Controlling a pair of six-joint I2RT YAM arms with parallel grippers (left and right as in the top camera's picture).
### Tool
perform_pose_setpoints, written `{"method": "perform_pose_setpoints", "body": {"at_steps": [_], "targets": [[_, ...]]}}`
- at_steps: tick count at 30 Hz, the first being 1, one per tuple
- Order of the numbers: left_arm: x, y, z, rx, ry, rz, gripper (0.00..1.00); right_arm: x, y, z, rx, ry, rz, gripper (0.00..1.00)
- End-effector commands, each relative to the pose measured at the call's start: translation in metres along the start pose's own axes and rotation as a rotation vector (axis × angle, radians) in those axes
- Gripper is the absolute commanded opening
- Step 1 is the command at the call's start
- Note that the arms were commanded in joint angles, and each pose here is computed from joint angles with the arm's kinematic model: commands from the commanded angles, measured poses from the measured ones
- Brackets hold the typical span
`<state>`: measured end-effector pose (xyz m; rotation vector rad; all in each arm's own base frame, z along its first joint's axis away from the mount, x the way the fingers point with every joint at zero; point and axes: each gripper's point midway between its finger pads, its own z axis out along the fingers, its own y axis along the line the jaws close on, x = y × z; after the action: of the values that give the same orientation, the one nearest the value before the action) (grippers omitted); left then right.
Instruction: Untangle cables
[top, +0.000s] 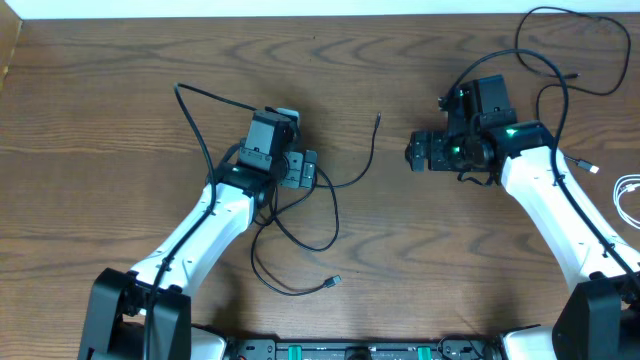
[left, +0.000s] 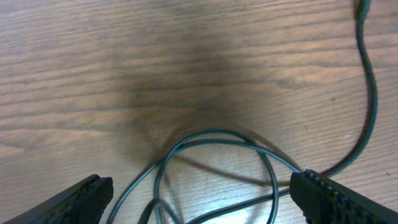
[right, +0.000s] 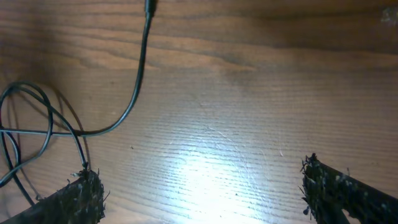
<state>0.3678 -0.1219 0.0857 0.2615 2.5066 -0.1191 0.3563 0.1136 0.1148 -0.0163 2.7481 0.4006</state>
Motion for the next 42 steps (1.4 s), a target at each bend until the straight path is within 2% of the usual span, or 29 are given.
{"method": "perform_pose_setpoints", "body": {"at_steps": [1,5,6,9,13,16,20,25,28,29,30,31,32,36,37,42], "targets": [[-0.055,0.012,-0.051,-0.078,-0.104,-0.054,0.98,0.005,-0.009,-0.002,0.008,0.02,0.033,0.99],[-0.062,0.016,-0.09,-0.087,-0.094,-0.144,0.98,0.008,-0.016,-0.003,0.021,0.034,0.05,0.99],[-0.054,0.015,-0.098,-0.078,-0.073,-0.201,0.98,0.009,-0.017,-0.003,0.024,0.041,0.055,0.99],[-0.028,0.009,-0.099,-0.049,0.033,-0.212,0.98,0.011,-0.018,-0.003,0.026,0.049,0.056,0.99],[-0.006,0.012,-0.085,-0.074,0.119,-0.206,0.98,0.012,-0.017,-0.003,0.025,0.05,0.056,0.99],[0.012,0.013,-0.062,-0.097,0.18,-0.272,0.98,0.012,-0.017,-0.003,0.025,0.052,0.056,0.99],[0.052,0.028,-0.028,-0.221,0.298,-0.348,0.98,0.015,-0.018,-0.004,0.029,0.066,0.059,0.99],[0.074,0.023,0.0,-0.237,0.385,-0.329,0.98,0.015,-0.02,-0.004,0.037,0.065,0.058,0.99],[0.082,0.009,0.017,-0.198,0.419,-0.317,0.98,0.016,-0.02,-0.004,0.037,0.067,0.059,0.99],[0.085,0.003,0.021,-0.176,0.433,-0.317,0.96,0.017,-0.02,-0.004,0.038,0.069,0.06,0.99],[0.089,-0.004,0.026,-0.146,0.452,-0.316,0.88,0.018,-0.02,-0.004,0.039,0.073,0.06,0.99],[0.092,-0.01,0.03,-0.127,0.466,-0.315,0.75,0.018,-0.02,-0.004,0.04,0.075,0.06,0.99],[0.096,-0.016,0.033,-0.115,0.478,-0.317,0.52,0.018,-0.021,-0.004,0.042,0.075,0.06,0.99],[0.096,-0.021,0.034,-0.116,0.476,-0.317,0.12,0.016,-0.021,-0.004,0.045,0.066,0.058,0.99],[0.095,-0.022,0.034,-0.115,0.471,-0.322,0.08,0.015,-0.021,-0.004,0.044,0.062,0.057,0.99],[0.089,-0.023,0.037,-0.108,0.445,-0.347,0.08,0.01,-0.02,-0.003,0.042,0.041,0.041,0.99]]}}
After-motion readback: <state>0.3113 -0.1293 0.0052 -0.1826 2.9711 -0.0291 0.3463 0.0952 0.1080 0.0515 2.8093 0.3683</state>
